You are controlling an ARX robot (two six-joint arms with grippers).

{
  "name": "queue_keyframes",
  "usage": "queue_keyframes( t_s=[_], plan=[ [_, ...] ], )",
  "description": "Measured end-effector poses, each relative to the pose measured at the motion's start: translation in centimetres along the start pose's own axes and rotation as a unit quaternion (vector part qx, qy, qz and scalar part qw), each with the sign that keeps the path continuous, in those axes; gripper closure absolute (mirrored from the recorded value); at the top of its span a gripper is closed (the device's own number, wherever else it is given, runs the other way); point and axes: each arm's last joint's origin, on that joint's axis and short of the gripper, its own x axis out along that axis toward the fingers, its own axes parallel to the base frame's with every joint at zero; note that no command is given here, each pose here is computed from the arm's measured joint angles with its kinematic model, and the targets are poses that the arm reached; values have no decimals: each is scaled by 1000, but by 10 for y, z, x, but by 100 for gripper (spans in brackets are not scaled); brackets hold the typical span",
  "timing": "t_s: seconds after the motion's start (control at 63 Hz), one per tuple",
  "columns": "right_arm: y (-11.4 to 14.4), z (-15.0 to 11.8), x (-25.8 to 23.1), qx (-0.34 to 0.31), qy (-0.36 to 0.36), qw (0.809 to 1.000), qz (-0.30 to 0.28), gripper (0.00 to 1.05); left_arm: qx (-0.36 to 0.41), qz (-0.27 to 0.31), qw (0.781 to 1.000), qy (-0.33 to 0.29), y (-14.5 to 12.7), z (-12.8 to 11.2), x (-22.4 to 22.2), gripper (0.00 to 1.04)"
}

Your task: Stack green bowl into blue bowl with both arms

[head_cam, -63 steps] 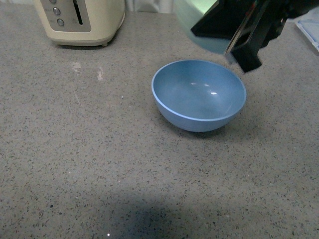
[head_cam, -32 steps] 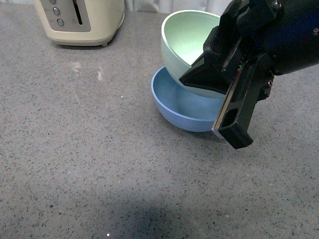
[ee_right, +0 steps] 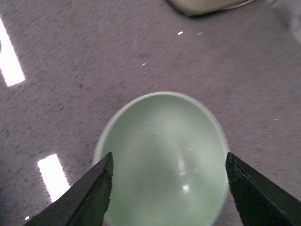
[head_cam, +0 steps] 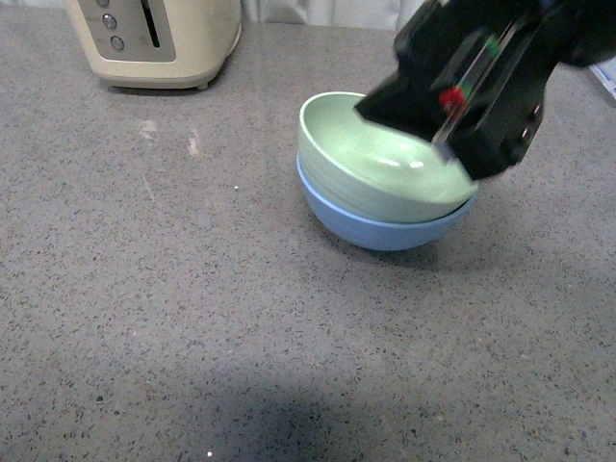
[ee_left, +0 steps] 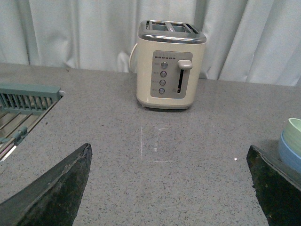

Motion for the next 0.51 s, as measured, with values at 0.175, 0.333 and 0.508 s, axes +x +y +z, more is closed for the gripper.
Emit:
queue_keyframes(
  t_s=[0.175,0.333,0.508],
  plan=[
    [-15,-12,-43,55,-31,991,-117,10,0,0,1000,0,0,0,0,6],
    [-13,-42,-68,130,-19,974,-186,9,0,0,1000,0,0,0,0,6],
    [-6,-62,-101,199,-39,935,-289,9,0,0,1000,0,0,0,0,6]
  ],
)
